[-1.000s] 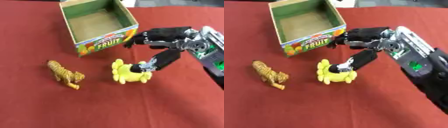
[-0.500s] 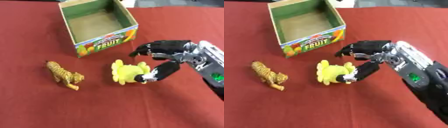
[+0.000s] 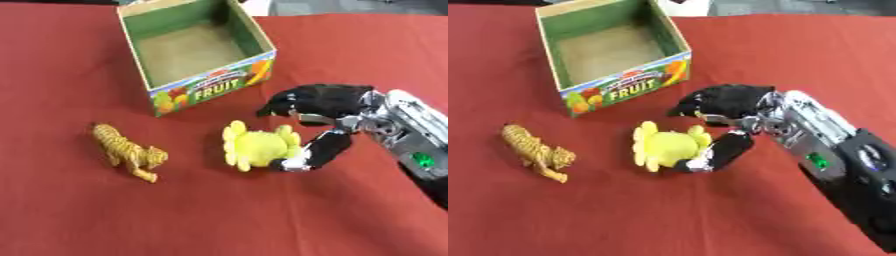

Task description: Pick up objects on the table and place them in the box.

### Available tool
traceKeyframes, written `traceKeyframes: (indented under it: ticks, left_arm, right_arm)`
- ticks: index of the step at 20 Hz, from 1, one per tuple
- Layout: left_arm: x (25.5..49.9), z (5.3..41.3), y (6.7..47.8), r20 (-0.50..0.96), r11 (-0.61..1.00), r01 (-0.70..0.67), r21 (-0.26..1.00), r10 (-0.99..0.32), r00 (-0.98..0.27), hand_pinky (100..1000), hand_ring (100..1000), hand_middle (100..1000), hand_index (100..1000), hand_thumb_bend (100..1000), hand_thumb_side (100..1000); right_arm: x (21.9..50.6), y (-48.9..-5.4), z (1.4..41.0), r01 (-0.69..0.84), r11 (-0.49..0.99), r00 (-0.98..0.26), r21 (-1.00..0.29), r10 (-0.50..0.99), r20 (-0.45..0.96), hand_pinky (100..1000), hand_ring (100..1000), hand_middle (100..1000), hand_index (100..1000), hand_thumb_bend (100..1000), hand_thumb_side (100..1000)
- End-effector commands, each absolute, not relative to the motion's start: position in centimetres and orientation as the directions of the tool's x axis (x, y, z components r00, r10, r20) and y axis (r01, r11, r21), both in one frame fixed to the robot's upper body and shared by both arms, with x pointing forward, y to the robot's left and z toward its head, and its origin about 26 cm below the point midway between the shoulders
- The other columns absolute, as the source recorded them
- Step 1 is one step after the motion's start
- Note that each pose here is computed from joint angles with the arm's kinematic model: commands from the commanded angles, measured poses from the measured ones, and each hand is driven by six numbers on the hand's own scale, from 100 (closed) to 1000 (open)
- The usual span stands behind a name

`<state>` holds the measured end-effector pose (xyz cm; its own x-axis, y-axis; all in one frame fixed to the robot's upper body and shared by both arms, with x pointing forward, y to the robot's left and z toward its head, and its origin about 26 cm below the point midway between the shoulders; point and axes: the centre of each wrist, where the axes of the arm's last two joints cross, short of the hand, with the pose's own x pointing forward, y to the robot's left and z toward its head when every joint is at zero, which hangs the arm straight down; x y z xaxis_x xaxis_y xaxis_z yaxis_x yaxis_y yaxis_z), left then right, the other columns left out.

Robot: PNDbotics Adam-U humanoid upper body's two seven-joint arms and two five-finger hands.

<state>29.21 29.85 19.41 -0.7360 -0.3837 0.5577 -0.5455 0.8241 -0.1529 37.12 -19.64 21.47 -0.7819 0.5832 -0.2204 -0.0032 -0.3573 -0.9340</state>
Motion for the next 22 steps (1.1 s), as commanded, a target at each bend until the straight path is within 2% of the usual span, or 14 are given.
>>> traceKeyframes:
  ticks: [1,3,9,13,15,19,21,22]
  left_arm:
    - [29.1,20.4,29.9,0.53,0.834,-0.531,-0.149,-0.386,-0.755,453,497,567,718,100,983]
    - [29.1,20.4,29.8,0.53,0.835,-0.529,-0.149,-0.384,-0.756,453,497,566,717,100,982]
    - [29.1,20.4,29.8,0.531,0.838,-0.525,-0.149,-0.38,-0.757,453,498,564,714,100,982]
    - [29.1,20.5,29.8,0.531,0.839,-0.524,-0.151,-0.378,-0.758,452,498,564,713,100,981]
    - [29.1,20.5,29.8,0.531,0.839,-0.523,-0.151,-0.378,-0.759,452,498,563,713,100,981]
    - [29.1,20.5,29.8,0.532,0.838,-0.524,-0.151,-0.377,-0.758,452,498,563,712,100,981]
    - [29.1,20.5,29.8,0.532,0.838,-0.524,-0.151,-0.378,-0.758,452,498,563,712,100,981]
    - [29.1,20.4,29.8,0.533,0.838,-0.524,-0.151,-0.378,-0.757,452,498,563,712,100,981]
  right_arm:
    - [37.2,-19.5,21.7,0.055,-0.379,-0.777,-0.924,0.565,-0.278,896,930,812,909,457,857]
    - [37.3,-19.4,21.3,0.069,-0.391,-0.776,-0.918,0.558,-0.296,893,924,755,875,456,858]
    - [37.8,-19.5,20.3,0.082,-0.4,-0.767,-0.913,0.56,-0.314,886,915,695,853,446,855]
    - [38.2,-19.7,19.4,0.07,-0.4,-0.765,-0.914,0.567,-0.307,866,890,585,790,408,822]
    - [38.3,-19.7,19.0,0.063,-0.397,-0.764,-0.916,0.571,-0.3,853,873,529,756,358,793]
    - [38.5,-19.7,18.6,0.05,-0.352,-0.767,-0.935,0.586,-0.262,826,820,477,686,156,721]
    - [38.3,-19.5,18.8,0.051,-0.319,-0.775,-0.946,0.585,-0.239,818,804,463,666,100,681]
    - [38.2,-19.3,19.0,0.052,-0.304,-0.779,-0.951,0.583,-0.229,815,798,457,654,100,650]
